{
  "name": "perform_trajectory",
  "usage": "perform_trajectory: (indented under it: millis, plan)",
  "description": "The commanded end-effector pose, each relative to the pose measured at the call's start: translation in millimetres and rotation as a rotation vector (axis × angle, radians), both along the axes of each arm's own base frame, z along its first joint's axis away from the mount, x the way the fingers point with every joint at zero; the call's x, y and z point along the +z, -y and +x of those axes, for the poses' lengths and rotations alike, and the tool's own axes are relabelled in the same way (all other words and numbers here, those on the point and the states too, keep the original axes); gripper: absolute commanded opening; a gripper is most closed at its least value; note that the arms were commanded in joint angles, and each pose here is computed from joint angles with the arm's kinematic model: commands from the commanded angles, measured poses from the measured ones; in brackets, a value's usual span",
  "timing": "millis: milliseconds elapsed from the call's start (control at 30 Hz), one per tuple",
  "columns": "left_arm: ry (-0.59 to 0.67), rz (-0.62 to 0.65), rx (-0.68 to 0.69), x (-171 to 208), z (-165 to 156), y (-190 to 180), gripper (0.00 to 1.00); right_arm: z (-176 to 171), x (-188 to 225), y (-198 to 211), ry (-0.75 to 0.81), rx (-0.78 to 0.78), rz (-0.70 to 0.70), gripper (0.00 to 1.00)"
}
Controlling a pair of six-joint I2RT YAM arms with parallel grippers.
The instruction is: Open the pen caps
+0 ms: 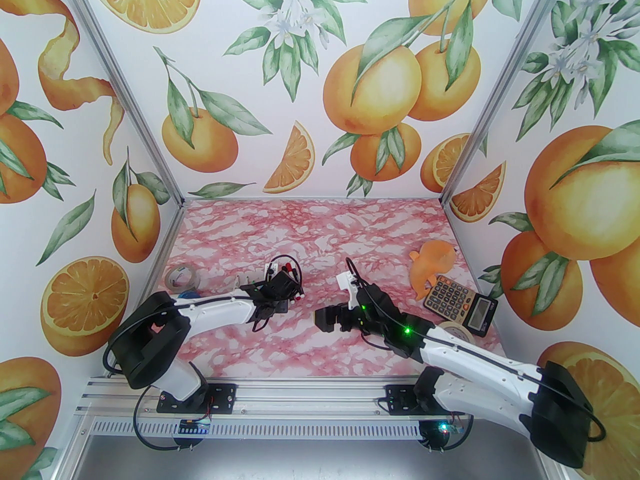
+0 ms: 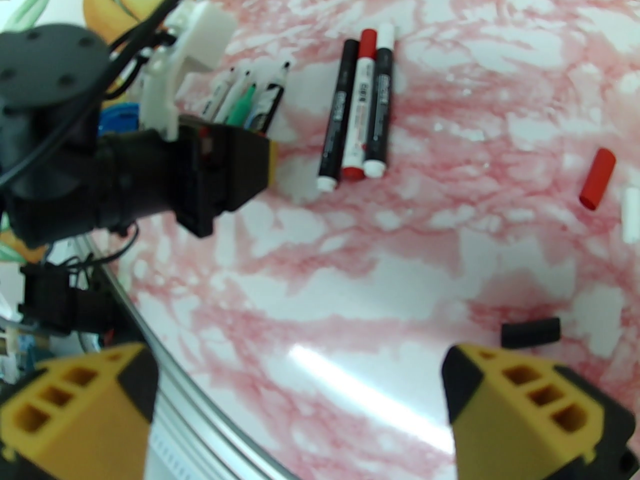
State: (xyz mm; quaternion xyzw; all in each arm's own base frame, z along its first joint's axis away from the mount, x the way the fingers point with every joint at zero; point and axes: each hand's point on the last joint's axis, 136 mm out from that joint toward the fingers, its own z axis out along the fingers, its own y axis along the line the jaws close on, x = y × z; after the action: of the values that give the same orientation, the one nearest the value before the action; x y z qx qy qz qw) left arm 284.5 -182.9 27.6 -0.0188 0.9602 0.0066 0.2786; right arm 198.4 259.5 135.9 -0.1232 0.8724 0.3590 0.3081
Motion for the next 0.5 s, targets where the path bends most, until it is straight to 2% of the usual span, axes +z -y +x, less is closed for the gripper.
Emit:
perform_trajectory:
  millis: [0,467]
  plan:
    - [0.029,-0.026,0.005,8.2,15.2,6.4,0.00,9.0,12.8,0.4,0.072,-0.065,0.028,1.00]
    - [-0.028,0.047,0.001,-5.2,11.4,-3.9,0.01,9.5,7.5,-8.6,0.058,-0.063,0.008,1.00]
